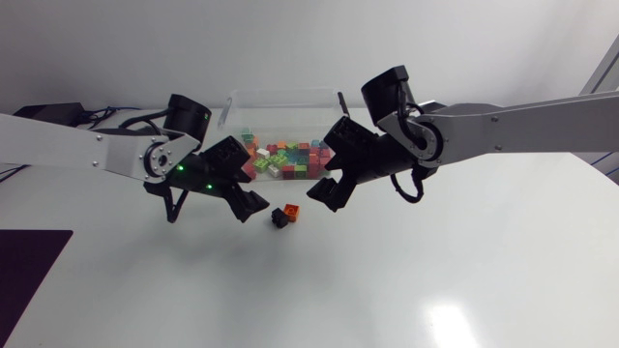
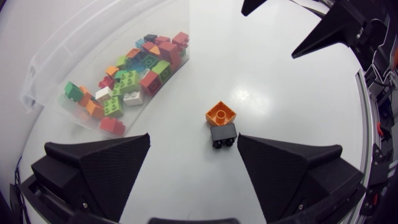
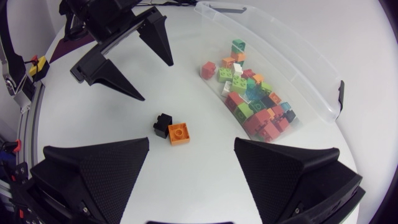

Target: Place the duplo bricks in the container

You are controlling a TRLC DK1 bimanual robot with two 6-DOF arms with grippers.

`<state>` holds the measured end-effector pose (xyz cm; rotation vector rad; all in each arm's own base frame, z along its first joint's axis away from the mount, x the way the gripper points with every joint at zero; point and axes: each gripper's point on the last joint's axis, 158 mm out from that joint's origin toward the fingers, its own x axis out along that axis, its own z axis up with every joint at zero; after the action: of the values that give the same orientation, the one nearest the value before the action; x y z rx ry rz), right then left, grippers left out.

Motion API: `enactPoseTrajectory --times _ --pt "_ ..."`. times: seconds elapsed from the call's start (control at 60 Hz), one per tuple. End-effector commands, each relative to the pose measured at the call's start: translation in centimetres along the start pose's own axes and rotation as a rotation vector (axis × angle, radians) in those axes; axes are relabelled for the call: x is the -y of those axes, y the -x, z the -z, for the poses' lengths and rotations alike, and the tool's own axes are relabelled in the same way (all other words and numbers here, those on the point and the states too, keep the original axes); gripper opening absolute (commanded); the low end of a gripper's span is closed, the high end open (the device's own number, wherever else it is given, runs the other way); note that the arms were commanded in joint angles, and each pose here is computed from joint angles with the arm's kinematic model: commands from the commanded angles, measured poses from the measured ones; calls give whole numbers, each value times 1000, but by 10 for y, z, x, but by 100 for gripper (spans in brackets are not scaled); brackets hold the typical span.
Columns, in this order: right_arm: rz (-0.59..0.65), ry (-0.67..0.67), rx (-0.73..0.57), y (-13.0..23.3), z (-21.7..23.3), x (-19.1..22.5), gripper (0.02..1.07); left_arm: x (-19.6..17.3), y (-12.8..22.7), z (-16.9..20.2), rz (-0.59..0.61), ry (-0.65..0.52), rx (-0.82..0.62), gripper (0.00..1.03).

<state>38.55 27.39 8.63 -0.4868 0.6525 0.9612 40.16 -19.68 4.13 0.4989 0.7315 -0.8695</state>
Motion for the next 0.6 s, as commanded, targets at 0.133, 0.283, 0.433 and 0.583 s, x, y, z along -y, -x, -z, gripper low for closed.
enactPoseTrajectory --times 0.133,0.283,0.433,0.583 --pt "-74 17 -84 -47 47 -15 101 29 -45 33 93 -20 -45 98" --pt "-90 28 -100 -63 56 -18 101 39 -57 34 115 -30 -37 98" --pt "-109 39 -117 -78 61 -21 101 48 -67 31 132 -40 -25 98" --pt "-136 49 -135 -93 67 -29 101 52 -80 30 129 -37 -3 97"
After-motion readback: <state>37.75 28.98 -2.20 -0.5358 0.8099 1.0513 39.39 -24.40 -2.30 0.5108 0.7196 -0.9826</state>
